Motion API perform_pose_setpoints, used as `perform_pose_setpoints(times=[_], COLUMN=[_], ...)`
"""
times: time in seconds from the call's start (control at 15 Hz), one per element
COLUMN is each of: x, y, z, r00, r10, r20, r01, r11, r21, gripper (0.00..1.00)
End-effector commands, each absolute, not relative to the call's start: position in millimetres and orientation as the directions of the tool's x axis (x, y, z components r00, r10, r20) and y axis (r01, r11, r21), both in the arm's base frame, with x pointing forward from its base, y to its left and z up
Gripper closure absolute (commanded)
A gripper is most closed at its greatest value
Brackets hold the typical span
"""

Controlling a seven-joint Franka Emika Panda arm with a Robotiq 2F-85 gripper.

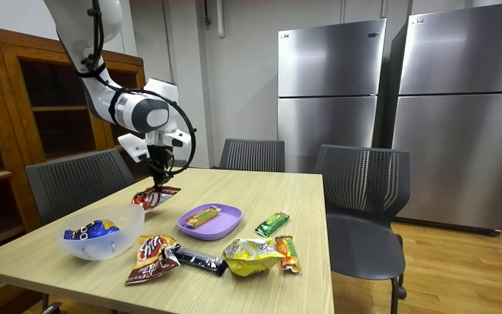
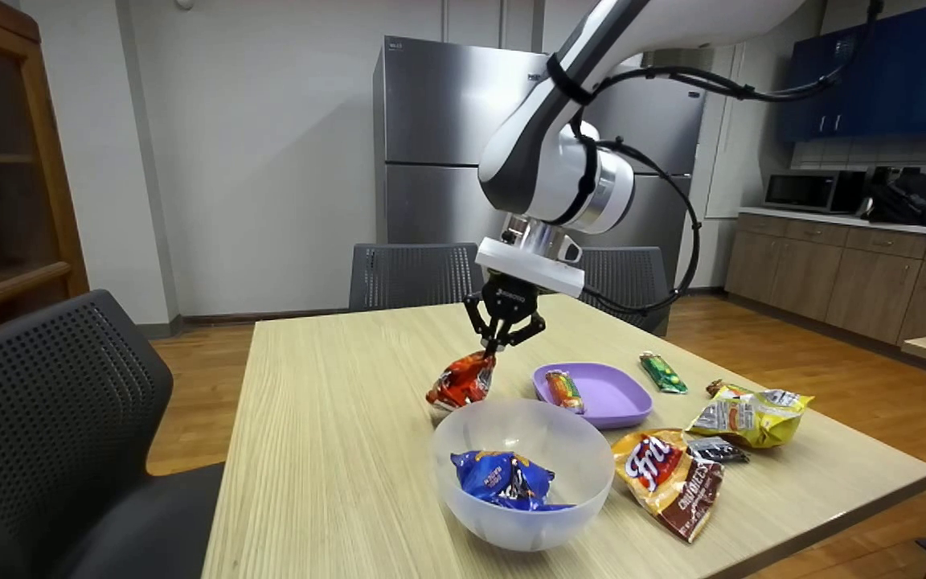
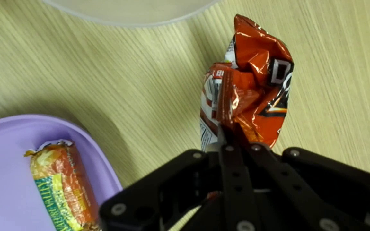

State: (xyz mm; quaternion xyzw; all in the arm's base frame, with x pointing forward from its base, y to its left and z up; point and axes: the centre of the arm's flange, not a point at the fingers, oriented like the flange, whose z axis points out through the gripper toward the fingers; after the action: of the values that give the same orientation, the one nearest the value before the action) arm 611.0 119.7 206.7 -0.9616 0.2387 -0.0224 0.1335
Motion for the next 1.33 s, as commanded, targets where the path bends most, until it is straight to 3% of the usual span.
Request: perform_pose_setpoints(times=[0.0,1.27], x=[584.0,490.8], y=[111.9,125.8], z=[253.5,330.5], r00=[0.883,0.942], r10=[-0.469,-0.336], r20=[0.01,-0.026], r01=[-0.442,-0.328], r11=[-0.839,-0.897], r21=[-0.316,-0.295], gripper=[1.0,1.0])
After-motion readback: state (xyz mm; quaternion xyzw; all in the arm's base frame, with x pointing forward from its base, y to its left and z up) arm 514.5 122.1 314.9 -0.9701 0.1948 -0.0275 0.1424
